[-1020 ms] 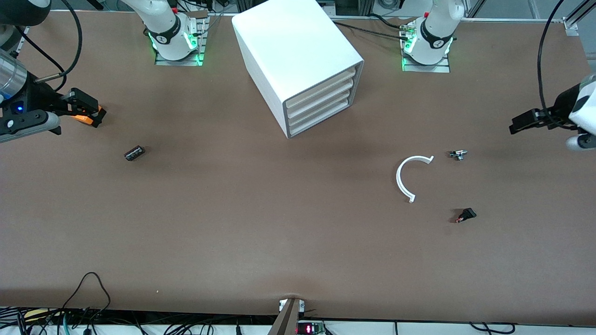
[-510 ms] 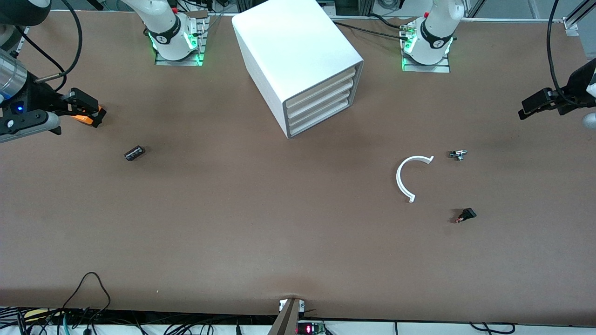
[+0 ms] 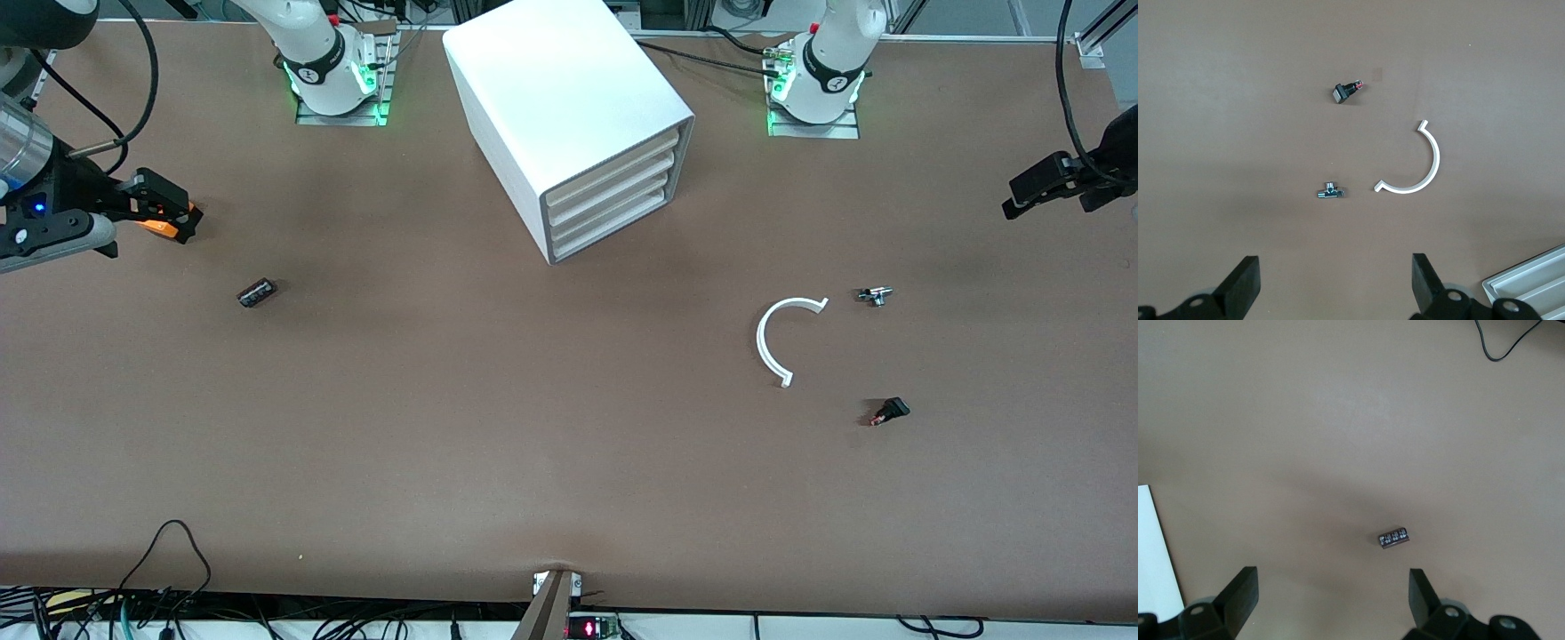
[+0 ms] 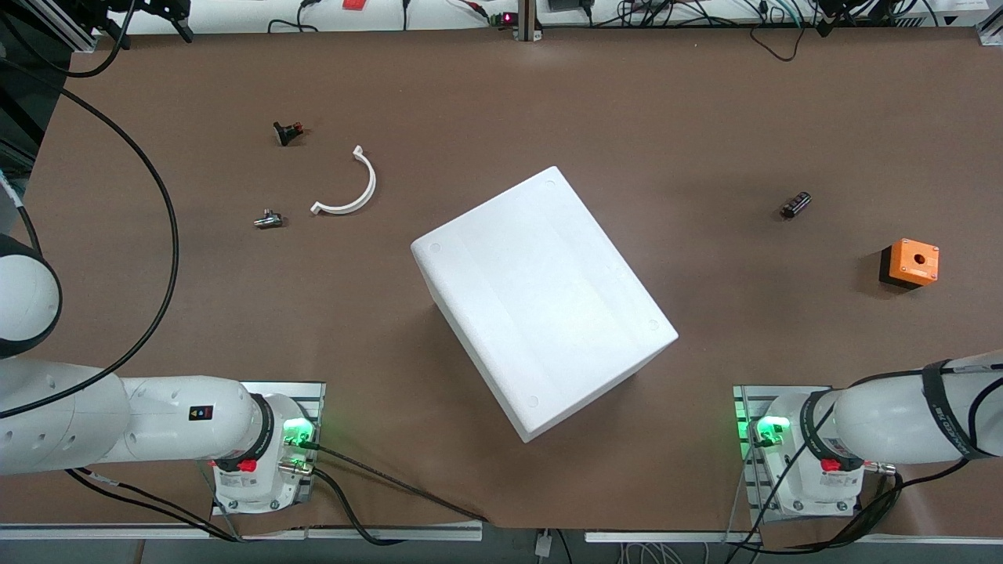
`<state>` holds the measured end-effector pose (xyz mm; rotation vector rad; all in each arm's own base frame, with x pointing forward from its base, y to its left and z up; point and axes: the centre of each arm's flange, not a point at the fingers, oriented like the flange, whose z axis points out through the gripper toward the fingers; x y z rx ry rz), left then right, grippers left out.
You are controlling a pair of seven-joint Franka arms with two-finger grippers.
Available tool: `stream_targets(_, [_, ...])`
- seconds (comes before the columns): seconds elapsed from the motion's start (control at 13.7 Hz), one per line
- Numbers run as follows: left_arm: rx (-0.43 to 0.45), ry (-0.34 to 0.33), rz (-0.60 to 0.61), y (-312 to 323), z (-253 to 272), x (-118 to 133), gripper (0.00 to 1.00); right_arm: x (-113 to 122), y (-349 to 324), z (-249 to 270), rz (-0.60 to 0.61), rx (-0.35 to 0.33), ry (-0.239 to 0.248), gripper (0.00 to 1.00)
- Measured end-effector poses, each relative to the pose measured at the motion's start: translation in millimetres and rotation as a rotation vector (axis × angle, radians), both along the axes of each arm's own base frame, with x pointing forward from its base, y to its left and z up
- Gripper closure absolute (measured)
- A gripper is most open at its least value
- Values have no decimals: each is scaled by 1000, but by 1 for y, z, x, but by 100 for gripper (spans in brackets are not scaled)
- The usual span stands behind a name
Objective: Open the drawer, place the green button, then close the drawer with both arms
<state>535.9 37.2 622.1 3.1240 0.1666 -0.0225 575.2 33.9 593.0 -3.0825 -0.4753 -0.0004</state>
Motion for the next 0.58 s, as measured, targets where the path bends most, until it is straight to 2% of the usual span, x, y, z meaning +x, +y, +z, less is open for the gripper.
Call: stream_targets(0.58, [0,-1,-16,0,0,0,0,0,0,0,0,0,2,0])
